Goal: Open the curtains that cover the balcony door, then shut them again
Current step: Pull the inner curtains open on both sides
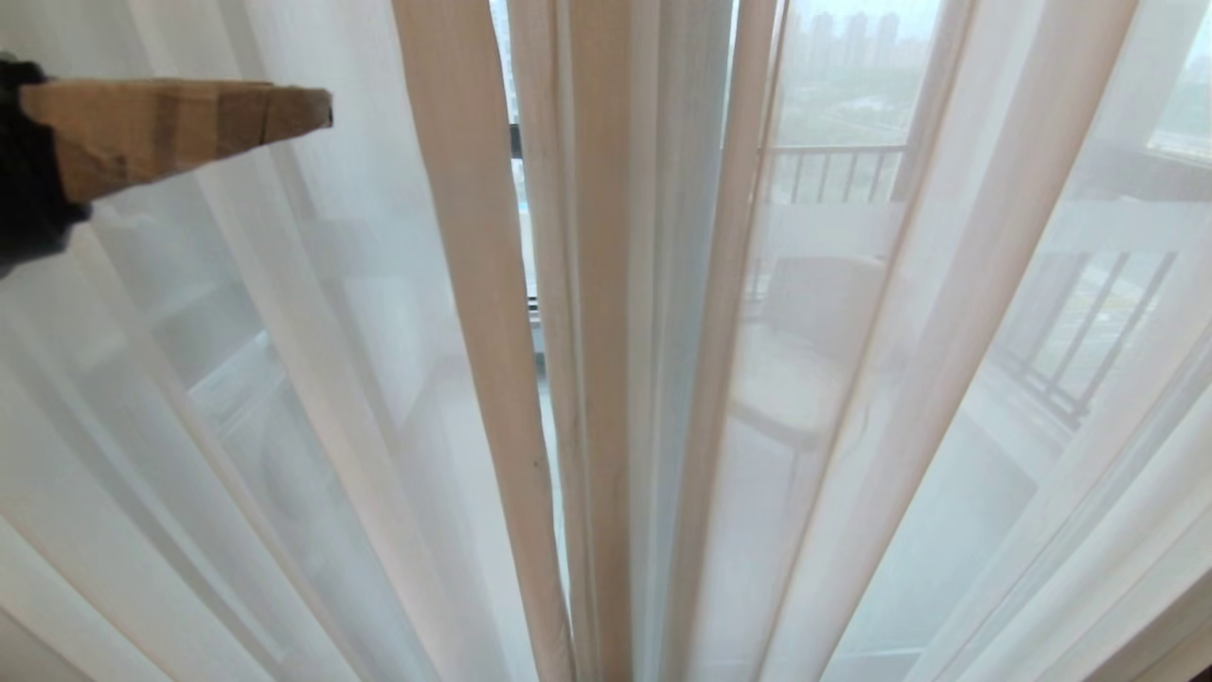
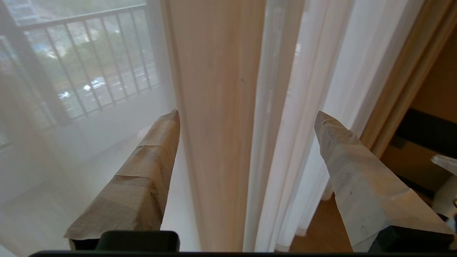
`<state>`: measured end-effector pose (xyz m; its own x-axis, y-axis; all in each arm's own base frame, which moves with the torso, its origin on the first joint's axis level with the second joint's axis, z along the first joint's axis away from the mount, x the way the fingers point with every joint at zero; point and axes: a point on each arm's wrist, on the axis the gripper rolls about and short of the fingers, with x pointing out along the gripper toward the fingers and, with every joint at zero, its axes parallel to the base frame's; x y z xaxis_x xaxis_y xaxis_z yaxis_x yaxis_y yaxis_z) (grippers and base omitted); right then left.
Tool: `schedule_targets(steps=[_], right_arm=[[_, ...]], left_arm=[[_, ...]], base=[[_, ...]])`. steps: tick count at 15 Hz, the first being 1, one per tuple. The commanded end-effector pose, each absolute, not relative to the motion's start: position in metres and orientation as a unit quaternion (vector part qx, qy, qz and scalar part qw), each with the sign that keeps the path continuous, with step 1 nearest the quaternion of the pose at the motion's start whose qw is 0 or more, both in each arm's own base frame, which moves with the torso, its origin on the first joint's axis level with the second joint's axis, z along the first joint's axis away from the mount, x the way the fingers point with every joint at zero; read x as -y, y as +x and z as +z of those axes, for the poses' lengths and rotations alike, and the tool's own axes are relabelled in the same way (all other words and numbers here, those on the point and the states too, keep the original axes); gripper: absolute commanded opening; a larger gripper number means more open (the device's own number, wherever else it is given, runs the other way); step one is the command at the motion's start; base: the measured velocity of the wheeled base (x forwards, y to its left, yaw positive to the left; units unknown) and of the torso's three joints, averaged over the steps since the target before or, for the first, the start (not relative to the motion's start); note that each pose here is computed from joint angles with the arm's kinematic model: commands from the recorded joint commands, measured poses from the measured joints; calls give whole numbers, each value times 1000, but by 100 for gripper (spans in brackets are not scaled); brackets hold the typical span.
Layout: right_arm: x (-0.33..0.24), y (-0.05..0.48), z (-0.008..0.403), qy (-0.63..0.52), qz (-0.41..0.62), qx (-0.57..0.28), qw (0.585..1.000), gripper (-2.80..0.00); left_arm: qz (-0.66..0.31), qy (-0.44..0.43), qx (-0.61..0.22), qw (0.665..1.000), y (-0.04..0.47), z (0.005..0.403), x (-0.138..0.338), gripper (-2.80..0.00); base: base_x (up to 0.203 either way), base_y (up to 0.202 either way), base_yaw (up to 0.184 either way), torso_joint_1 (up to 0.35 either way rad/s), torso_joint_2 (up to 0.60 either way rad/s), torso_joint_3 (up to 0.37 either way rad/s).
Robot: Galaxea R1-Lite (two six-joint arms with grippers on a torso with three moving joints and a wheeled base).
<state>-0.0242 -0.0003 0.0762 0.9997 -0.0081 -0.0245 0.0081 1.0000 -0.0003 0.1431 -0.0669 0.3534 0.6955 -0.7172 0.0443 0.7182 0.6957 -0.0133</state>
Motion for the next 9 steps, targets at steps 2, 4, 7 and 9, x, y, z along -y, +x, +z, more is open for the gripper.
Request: schedule_targets(steps=[2, 4, 7, 9], right_arm=[[0, -24, 76, 0, -5, -12, 1000, -280], [0, -24, 76, 0, -4, -12, 1000, -280], [0, -24, 76, 0, -4, -12, 1000, -280], [0, -24, 76, 0, -4, -12, 1000, -280]], left_arm=[[-372, -6, 3, 928, 175, 355, 90, 0], [-358, 15, 17, 934, 187, 362, 98, 0], [-344, 18, 28, 938, 204, 372, 110, 0], [-336, 18, 38, 941, 213, 379, 114, 0]], base=[[0, 0, 0, 0, 0, 0], [0, 0, 0, 0, 0, 0], [0, 0, 0, 0, 0, 0], [0, 0, 0, 0, 0, 0]])
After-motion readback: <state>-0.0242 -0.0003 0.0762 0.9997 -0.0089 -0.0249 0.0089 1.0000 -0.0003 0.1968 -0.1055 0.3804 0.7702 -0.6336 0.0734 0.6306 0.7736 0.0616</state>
